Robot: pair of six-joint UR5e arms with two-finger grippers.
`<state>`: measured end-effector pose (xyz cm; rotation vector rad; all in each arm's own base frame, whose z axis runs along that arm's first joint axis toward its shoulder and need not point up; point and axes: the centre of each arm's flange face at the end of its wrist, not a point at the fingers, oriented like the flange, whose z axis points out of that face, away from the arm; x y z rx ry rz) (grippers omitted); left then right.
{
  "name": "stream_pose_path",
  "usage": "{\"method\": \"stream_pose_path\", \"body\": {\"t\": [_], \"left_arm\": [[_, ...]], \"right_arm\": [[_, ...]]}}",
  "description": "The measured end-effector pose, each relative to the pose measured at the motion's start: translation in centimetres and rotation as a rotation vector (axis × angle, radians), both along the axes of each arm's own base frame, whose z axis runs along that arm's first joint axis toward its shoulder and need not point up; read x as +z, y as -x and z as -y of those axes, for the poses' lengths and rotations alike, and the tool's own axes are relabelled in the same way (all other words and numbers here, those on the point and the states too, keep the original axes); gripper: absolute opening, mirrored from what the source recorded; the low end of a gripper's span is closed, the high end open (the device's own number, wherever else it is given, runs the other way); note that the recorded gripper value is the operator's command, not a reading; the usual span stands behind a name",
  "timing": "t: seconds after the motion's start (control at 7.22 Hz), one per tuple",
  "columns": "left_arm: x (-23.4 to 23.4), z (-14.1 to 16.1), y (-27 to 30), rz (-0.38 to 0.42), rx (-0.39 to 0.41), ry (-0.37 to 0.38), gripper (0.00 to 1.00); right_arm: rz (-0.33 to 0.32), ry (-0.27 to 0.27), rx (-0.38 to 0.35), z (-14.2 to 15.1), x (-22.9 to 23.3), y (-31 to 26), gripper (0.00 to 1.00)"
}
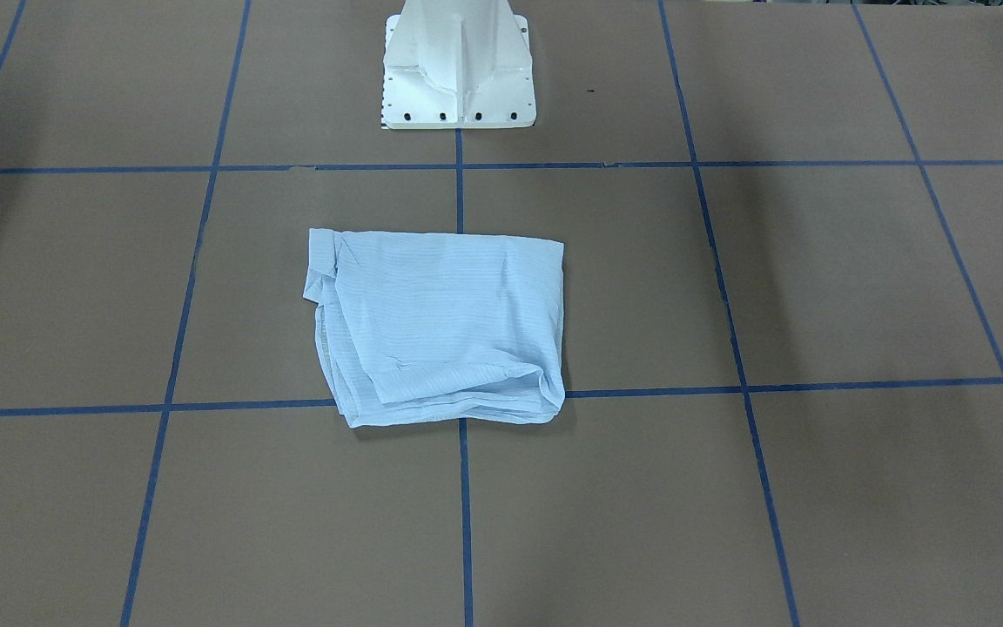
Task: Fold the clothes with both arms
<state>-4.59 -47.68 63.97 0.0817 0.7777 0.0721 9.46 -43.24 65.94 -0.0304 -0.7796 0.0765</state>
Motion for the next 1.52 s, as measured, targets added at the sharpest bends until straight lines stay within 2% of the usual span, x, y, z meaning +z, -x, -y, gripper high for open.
{"method": "stream_pose_path", "body": {"t": [1.52], "left_arm": [[-0.59, 0.59, -0.02, 0.003, 0.004, -0.017, 0.99]], "right_arm": [[-0.001, -0.015, 0.002, 0.09, -0.69, -0.12, 1.00]]}}
